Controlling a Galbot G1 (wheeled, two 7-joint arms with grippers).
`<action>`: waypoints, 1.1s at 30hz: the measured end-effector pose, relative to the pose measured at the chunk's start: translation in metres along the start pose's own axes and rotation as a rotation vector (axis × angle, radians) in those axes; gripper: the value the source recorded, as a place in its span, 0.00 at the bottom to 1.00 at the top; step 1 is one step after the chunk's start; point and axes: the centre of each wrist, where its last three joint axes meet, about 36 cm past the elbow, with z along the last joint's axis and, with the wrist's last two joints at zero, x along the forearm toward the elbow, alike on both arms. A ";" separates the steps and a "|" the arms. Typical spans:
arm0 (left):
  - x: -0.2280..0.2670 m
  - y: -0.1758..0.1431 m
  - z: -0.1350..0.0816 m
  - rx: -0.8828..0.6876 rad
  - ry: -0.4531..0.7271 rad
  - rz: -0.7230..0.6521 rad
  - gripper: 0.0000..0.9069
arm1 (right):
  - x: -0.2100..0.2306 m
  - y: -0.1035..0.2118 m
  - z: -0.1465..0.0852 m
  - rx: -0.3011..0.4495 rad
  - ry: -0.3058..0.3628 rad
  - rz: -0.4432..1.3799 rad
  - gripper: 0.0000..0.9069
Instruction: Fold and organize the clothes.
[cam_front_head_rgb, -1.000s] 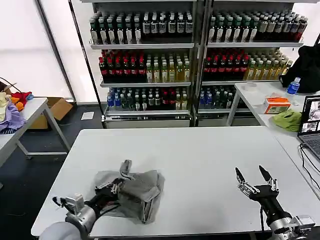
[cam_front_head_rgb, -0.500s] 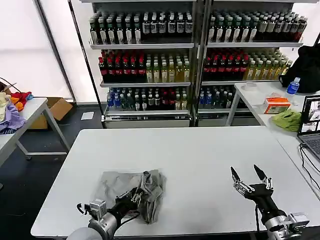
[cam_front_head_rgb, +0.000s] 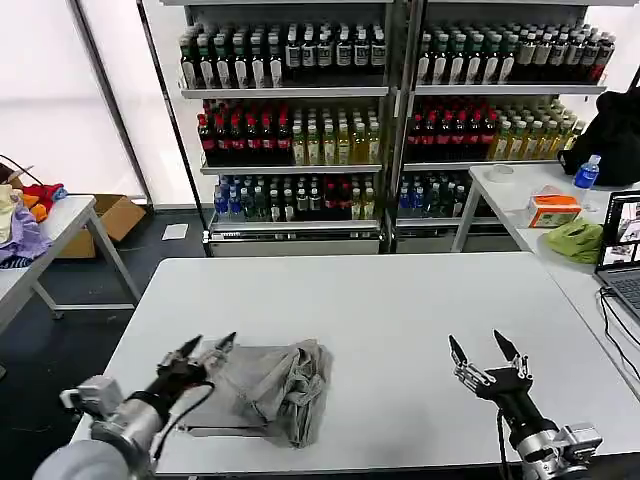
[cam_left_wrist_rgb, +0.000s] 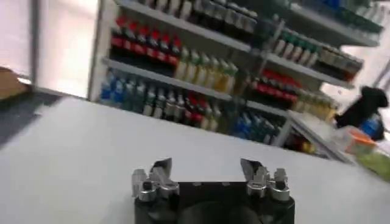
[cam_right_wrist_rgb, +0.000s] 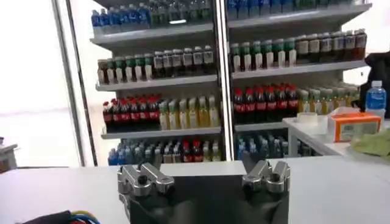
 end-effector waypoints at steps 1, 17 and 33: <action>0.002 0.007 -0.002 0.004 -0.004 -0.020 1.00 | 0.000 0.000 0.001 0.000 0.001 -0.001 1.00; -0.026 0.040 0.050 0.024 0.092 -0.189 1.00 | -0.005 -0.006 0.007 0.006 0.015 0.009 1.00; -0.043 0.026 0.094 0.065 0.159 -0.176 0.01 | -0.008 -0.016 0.002 0.010 0.013 0.011 1.00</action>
